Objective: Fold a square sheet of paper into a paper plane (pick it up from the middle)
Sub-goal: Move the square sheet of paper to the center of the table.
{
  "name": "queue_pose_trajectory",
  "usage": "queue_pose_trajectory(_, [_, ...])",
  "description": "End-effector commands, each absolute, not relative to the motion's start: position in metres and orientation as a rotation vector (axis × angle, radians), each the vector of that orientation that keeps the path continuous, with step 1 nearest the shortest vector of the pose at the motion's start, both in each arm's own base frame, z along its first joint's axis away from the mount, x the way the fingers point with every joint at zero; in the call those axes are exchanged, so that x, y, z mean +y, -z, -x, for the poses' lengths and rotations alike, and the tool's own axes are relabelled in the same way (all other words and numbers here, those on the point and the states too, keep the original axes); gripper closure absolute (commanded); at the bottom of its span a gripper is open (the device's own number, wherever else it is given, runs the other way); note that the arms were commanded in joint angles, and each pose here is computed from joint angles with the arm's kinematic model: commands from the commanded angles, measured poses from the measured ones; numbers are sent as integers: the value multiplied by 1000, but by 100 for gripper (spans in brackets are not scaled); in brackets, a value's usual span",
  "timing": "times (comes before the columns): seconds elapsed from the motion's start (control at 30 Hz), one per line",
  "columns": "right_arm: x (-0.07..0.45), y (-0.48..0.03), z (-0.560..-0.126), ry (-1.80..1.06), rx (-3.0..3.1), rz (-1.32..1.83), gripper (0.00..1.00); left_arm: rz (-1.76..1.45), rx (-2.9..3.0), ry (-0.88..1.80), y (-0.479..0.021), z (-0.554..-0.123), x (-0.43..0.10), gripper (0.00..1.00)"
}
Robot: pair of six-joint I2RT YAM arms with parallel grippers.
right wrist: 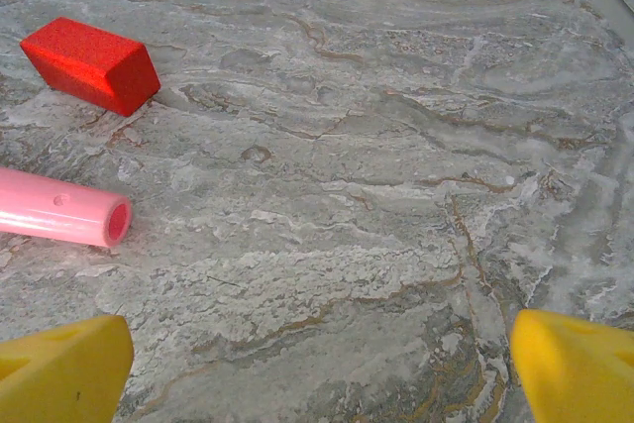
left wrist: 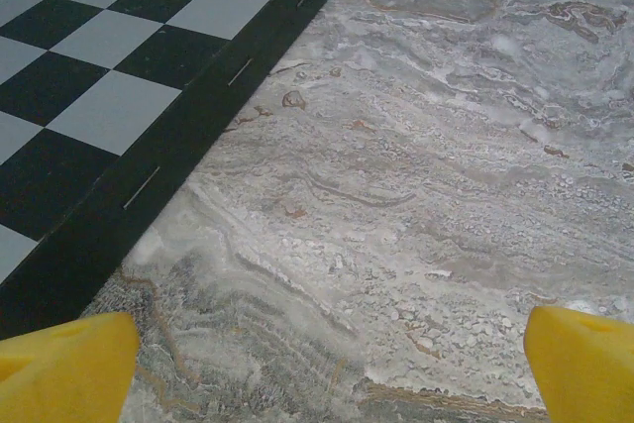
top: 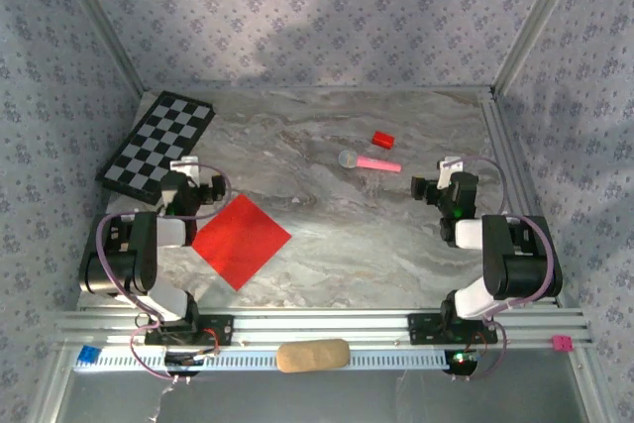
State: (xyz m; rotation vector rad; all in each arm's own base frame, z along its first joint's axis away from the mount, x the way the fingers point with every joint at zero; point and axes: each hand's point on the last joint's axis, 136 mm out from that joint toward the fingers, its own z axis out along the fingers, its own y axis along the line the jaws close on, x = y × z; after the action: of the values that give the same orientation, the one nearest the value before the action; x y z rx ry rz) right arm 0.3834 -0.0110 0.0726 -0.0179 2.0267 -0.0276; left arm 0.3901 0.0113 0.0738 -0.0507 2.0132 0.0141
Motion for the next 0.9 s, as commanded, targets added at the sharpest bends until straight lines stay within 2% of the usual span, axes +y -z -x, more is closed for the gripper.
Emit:
queue_pose_trajectory(0.0, [-12, -81, -391, 21, 1997, 15, 0, 45, 1966, 7, -88, -399, 10, 0])
queue_pose_trajectory(0.87, [-12, -81, -391, 10, 1997, 16, 0, 44, 1966, 5, -88, -398, 10, 0])
